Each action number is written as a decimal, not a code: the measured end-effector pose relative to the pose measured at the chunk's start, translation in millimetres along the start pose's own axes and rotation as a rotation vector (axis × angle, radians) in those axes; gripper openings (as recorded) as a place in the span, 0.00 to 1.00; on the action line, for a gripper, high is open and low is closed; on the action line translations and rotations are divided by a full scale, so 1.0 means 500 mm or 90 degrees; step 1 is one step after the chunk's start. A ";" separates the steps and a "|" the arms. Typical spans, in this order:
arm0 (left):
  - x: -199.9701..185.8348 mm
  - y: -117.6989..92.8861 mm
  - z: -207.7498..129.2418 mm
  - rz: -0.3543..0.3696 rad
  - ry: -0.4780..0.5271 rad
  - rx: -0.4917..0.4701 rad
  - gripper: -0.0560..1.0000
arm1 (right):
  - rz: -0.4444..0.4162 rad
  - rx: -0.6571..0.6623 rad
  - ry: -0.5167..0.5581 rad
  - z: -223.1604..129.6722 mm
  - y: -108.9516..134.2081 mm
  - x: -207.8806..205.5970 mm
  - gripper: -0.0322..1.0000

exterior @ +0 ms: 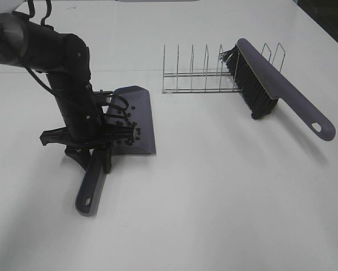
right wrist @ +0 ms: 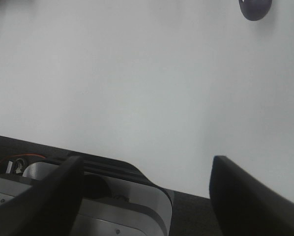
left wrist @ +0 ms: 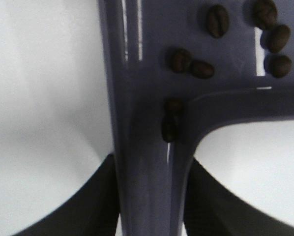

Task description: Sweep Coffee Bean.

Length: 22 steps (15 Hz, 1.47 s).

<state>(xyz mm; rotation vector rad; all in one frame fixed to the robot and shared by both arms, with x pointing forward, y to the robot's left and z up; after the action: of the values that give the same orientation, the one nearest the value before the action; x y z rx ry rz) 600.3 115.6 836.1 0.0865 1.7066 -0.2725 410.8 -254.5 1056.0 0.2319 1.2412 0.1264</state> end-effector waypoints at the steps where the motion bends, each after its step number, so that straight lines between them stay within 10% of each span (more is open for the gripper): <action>1: -0.001 -0.002 -0.002 -0.005 0.011 -0.003 0.41 | -0.002 0.001 0.014 -0.011 -0.003 0.002 0.64; 5: -0.014 0.000 -0.019 0.017 0.058 0.007 0.72 | -0.016 0.002 0.040 -0.045 -0.017 0.019 0.64; 13: -0.320 0.045 -0.126 0.165 -0.150 0.036 0.73 | -0.041 -0.022 -0.015 -0.150 -0.054 0.008 0.64; 22: -0.339 0.129 -0.574 0.119 -0.375 0.063 0.73 | -0.027 -0.079 -0.203 -0.190 -0.070 -0.006 0.64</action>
<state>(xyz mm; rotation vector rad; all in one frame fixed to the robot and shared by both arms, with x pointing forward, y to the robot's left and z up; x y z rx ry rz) 363.6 260.6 1031.4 0.2156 1.0916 -0.2161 318.7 -278.9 1021.2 0.1131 0.9165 0.1241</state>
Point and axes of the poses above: a point on each arm's last joint axis where the gripper is mounted, x pointing out along that axis toward the gripper, y along the wrist's bending axis when the last joint is at zero, z = x × y, the point moved 3 cm from there along x, pointing out along that axis toward the gripper, and after that the axes turned 10 degrees about x, right-handed, at the moved point
